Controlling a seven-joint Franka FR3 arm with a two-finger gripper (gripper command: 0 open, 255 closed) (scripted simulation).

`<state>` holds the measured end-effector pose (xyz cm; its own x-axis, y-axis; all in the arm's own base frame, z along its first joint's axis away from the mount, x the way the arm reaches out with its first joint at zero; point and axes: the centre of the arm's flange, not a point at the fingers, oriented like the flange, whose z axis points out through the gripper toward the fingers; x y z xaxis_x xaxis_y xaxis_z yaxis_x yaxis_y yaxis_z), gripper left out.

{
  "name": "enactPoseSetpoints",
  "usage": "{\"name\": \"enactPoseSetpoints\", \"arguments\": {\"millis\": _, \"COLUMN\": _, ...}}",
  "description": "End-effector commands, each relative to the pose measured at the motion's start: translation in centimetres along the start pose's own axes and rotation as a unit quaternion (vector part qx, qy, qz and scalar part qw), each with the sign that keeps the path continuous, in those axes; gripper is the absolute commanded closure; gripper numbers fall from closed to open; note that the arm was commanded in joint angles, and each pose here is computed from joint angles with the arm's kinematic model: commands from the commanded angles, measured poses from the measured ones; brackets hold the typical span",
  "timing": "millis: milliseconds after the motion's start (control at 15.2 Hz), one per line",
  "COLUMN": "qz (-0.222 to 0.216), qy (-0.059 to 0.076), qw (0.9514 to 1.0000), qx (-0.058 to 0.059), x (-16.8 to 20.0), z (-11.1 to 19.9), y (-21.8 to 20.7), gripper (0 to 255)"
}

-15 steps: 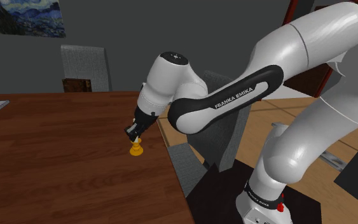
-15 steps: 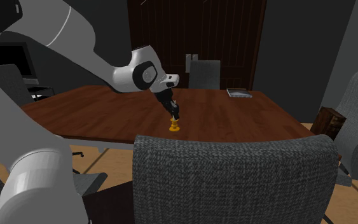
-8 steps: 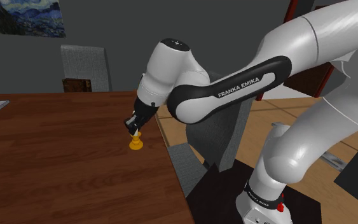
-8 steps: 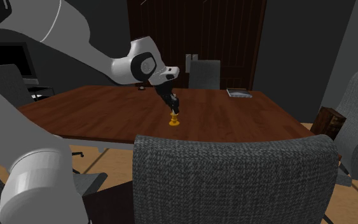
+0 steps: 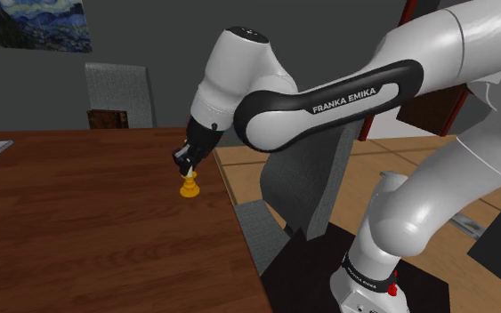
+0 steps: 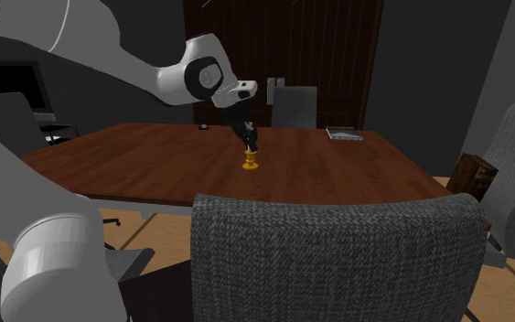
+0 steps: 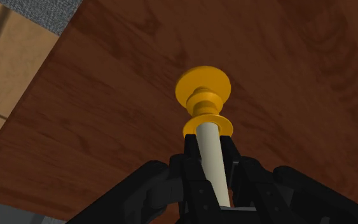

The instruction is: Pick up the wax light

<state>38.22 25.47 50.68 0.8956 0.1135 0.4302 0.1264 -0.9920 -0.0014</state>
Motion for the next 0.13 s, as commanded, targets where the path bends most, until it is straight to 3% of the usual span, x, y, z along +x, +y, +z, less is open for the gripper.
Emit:
{"name": "enactPoseSetpoints", "arguments": {"millis": 0, "qz": 0.000, "qy": 0.000, "qw": 1.0000, "qx": 0.000, "x": 0.31, "z": -0.63, "y": 0.20, "gripper": 255}}
{"name": "enactPoseSetpoints", "arguments": {"millis": 66, "qz": 0.000, "qy": 0.000, "qw": 1.0000, "qx": 0.000, "x": 0.30, "z": -0.63, "y": 0.20, "gripper": 255}}
